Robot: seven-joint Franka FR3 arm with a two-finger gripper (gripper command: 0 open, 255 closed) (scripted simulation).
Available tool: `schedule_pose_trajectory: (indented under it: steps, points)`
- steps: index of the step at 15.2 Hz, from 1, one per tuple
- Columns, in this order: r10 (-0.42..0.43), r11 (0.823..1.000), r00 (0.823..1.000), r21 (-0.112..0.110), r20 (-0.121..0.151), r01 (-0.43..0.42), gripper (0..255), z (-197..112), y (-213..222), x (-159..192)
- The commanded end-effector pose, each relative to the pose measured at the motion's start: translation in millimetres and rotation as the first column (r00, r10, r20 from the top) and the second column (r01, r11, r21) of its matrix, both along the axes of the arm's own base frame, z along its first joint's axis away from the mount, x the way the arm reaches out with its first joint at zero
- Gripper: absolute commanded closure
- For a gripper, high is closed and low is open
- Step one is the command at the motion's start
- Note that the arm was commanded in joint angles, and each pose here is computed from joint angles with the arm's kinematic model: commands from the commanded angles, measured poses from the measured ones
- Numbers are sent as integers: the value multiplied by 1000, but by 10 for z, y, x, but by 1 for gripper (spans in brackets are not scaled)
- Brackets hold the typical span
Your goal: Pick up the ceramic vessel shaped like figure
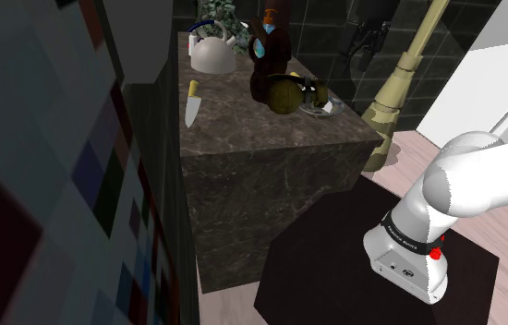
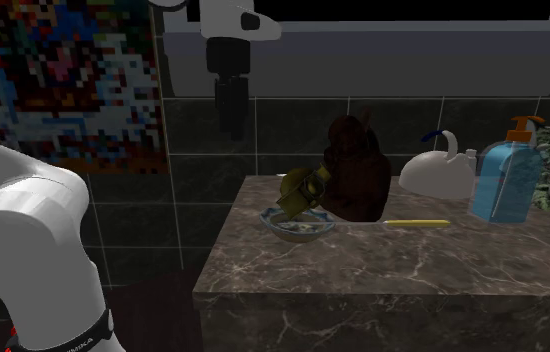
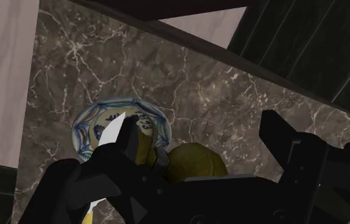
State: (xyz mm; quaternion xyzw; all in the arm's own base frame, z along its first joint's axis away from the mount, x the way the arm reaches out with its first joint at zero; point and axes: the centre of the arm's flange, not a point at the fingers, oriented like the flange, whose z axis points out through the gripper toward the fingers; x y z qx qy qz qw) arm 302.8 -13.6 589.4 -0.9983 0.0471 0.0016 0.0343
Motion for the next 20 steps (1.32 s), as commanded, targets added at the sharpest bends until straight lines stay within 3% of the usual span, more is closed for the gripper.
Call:
schedule_pose_trajectory:
  steps: [1,10,15,20]
  points:
    - [0,1000,1000,0,0,0,0,0,0,0]
    - [193,980,981,-44,4,-193,0,169,-220,1140]
    - [297,953,955,-68,3,-297,0,270,-243,1784]
    - [398,913,917,-92,-1,-397,0,374,-194,2426]
